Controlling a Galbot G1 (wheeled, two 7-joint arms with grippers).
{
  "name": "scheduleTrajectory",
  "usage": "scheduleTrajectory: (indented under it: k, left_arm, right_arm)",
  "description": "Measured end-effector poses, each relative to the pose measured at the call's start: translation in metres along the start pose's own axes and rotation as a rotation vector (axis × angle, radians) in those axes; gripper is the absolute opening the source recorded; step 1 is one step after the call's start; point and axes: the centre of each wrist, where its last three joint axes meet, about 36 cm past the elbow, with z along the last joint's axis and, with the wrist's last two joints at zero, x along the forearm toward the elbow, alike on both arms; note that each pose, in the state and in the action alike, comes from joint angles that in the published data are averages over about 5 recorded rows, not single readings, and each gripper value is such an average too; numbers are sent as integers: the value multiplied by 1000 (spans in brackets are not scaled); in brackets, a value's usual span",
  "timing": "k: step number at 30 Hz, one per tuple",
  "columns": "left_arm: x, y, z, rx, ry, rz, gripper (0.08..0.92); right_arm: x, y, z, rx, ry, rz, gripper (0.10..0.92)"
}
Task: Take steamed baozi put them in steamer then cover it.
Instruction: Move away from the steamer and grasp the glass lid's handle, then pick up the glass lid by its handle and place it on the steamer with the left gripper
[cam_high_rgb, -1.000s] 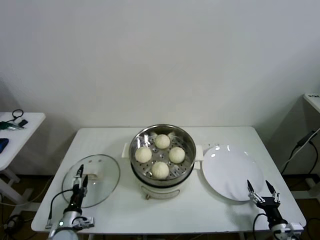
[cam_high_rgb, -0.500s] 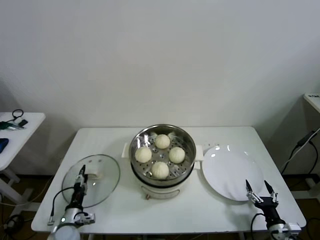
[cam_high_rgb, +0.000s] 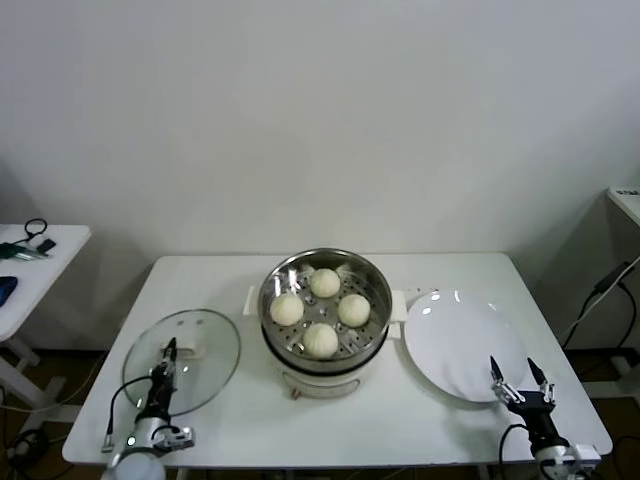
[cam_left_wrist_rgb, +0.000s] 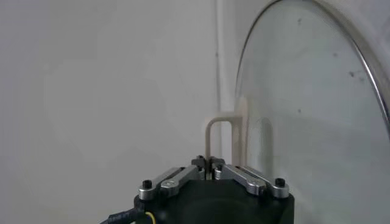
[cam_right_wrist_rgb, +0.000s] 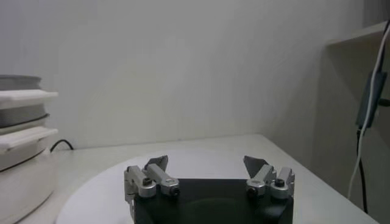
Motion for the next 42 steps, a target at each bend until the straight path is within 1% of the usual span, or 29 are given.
scheduleTrajectory:
  k: [5,10,16,19,22,26,30,35,42]
  left_arm:
    - [1,10,3,19,12,-13,133]
    - [1,39,10,56,41,-34,133]
    - [-5,96,19,106,84,-68,133]
    - [-8,129,17,120,91,-92,133]
    - [-9,161,8,127,87,-114,133]
    - [-6,197,-18,135,67,-136,133]
    - [-1,221,-53,136,41,-145,133]
    - [9,237,-103,139,6,-129,133]
    - [26,250,-177,160,-52,-94,133]
  right_arm:
    - [1,1,-2,11,11,3,823]
    - [3,2,-5,31,26,11,823]
    - [-1,5,-9,59,31,28,823]
    - [-3,8,-9,73,33,38,823]
    - [-6,10,-10,85,34,42,823]
    - [-10,13,-13,99,37,37,823]
    - [-12,14,-15,113,41,29,823]
    - [-16,17,-15,120,40,19,823]
    - [-20,19,-14,126,45,5,823]
